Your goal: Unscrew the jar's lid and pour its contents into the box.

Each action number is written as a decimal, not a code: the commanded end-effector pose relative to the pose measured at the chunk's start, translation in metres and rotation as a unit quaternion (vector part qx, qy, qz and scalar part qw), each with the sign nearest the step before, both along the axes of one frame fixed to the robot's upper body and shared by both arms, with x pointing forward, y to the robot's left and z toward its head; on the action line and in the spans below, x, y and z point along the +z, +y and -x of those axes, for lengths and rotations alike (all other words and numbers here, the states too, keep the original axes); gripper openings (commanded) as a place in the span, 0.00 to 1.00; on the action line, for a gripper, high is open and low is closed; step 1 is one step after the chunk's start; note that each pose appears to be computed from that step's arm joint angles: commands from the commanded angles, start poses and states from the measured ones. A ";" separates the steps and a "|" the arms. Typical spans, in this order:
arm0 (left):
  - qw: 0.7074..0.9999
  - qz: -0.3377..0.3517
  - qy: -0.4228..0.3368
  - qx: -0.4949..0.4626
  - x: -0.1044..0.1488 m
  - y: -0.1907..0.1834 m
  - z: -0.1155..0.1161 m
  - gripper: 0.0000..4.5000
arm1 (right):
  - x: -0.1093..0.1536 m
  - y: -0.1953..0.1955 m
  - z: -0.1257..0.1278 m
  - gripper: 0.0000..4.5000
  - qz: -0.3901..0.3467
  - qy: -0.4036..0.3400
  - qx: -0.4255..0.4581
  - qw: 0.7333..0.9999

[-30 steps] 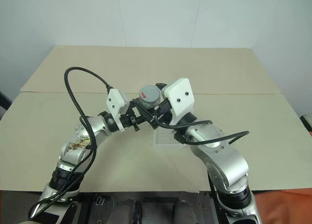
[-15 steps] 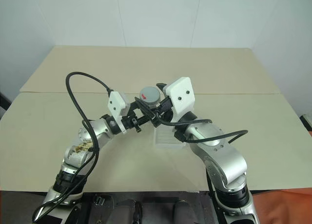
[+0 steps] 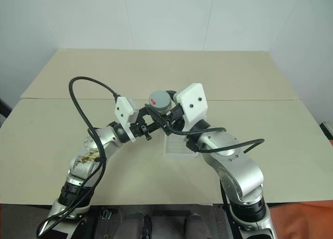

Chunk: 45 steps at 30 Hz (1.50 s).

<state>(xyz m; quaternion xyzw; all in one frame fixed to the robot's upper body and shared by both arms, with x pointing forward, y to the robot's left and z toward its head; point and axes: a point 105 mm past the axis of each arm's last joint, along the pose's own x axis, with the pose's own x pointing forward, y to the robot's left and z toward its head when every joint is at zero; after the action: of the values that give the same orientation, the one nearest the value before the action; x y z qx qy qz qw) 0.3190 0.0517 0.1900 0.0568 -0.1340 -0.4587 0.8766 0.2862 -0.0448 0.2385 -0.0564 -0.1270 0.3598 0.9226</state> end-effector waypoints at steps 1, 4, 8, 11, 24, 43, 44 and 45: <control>1.000 0.009 -0.009 0.001 0.005 0.001 0.002 0.44 | 0.010 -0.004 0.004 0.63 -0.008 -0.026 -0.006 1.000; 1.000 0.003 -0.003 -0.001 -0.001 0.000 0.003 0.44 | 0.009 -0.004 0.003 0.63 -0.006 -0.028 -0.008 1.000; 1.000 -0.005 0.002 -0.016 -0.004 0.000 0.007 0.44 | 0.008 -0.006 0.004 0.63 -0.001 -0.030 -0.003 1.000; 0.999 -0.008 0.004 -0.039 -0.004 0.001 0.012 0.44 | 0.008 -0.008 0.006 0.63 0.007 -0.035 0.014 0.999; 0.989 -0.003 0.005 -0.149 0.002 -0.004 0.037 0.44 | 0.004 -0.015 0.022 0.63 0.049 -0.020 0.231 0.972; 0.984 0.003 0.009 -0.175 -0.003 -0.015 0.044 0.44 | 0.000 -0.012 -0.007 0.63 0.178 -0.007 0.472 0.864; 0.984 0.004 0.009 -0.175 -0.003 -0.016 0.043 0.44 | 0.000 -0.012 -0.008 0.63 0.184 -0.007 0.478 0.859; 0.984 0.004 0.008 -0.176 -0.003 -0.016 0.043 0.44 | -0.001 -0.012 -0.009 0.63 0.190 -0.008 0.488 0.852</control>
<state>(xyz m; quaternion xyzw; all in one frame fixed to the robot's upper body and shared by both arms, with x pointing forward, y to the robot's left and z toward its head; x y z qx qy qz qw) 0.2857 0.0476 0.1732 0.0229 -0.1026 -0.5831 0.8056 0.3009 -0.0641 0.2359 -0.1339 -0.0630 0.7581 0.6352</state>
